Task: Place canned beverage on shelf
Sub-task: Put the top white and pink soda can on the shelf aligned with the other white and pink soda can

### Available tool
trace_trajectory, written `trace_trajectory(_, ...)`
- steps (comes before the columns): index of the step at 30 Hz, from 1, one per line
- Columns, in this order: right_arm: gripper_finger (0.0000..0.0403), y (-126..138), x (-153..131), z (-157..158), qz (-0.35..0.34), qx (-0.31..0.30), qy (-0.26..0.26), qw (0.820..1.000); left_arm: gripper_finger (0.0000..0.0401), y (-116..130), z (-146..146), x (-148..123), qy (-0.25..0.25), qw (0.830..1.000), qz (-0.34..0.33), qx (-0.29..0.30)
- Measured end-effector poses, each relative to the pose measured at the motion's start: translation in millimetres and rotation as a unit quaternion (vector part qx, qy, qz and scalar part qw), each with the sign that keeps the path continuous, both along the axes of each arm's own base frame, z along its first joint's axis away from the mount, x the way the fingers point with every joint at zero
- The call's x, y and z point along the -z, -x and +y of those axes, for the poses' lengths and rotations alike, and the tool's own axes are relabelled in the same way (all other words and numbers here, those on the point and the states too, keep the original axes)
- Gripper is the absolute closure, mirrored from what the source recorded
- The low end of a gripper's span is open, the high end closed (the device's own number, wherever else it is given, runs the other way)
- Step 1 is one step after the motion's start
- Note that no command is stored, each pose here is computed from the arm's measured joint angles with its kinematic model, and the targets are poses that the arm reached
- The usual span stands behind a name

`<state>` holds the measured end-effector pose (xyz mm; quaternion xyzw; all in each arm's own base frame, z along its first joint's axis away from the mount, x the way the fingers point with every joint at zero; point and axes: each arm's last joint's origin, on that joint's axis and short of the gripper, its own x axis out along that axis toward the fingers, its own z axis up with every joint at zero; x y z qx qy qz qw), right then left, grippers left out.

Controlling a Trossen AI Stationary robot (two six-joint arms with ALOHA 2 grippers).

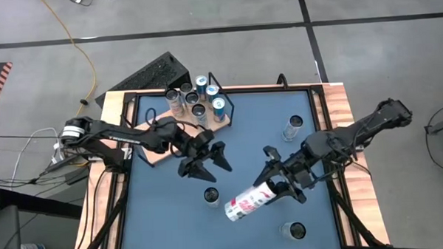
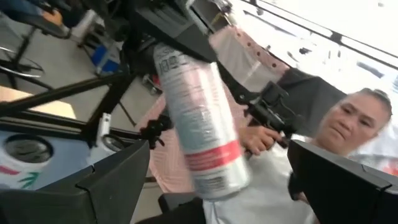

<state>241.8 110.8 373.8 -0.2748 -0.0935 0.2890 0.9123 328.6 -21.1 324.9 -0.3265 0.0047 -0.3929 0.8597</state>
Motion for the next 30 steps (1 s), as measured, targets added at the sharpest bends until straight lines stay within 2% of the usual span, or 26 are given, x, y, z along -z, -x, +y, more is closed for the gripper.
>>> trace_trajectory(6, 0.0181, -4.4, -6.7, -1.0, -0.059, -0.018, 0.014, 0.998, 0.0032, -11.6, -8.8, 0.4, -0.005, 1.000, 0.001, 0.026)
trace_trajectory(11, 0.0181, -12.0, -1.6, -5.2, -0.056, -0.027, 0.019, 0.998, 0.0032, -20.2, -15.4, 0.1, -0.005, 0.999, 0.003, 0.043)
trace_trajectory(20, 0.0181, -28.3, 6.3, -10.3, -0.061, -0.028, 0.018, 0.998, 0.0032, -20.3, -20.0, -5.8, 0.002, 0.998, 0.002, 0.056)
trace_trajectory(25, 0.0181, -33.5, 2.7, -14.7, -0.078, -0.036, 0.017, 0.996, 0.0032, -21.9, -19.8, -2.7, 0.005, 0.999, 0.021, 0.044)
trace_trajectory(30, 0.0181, -43.3, -4.6, -19.9, -0.064, -0.027, 0.022, 0.997, 0.0032, -21.9, -21.0, -2.5, 0.010, 0.999, 0.026, 0.044)
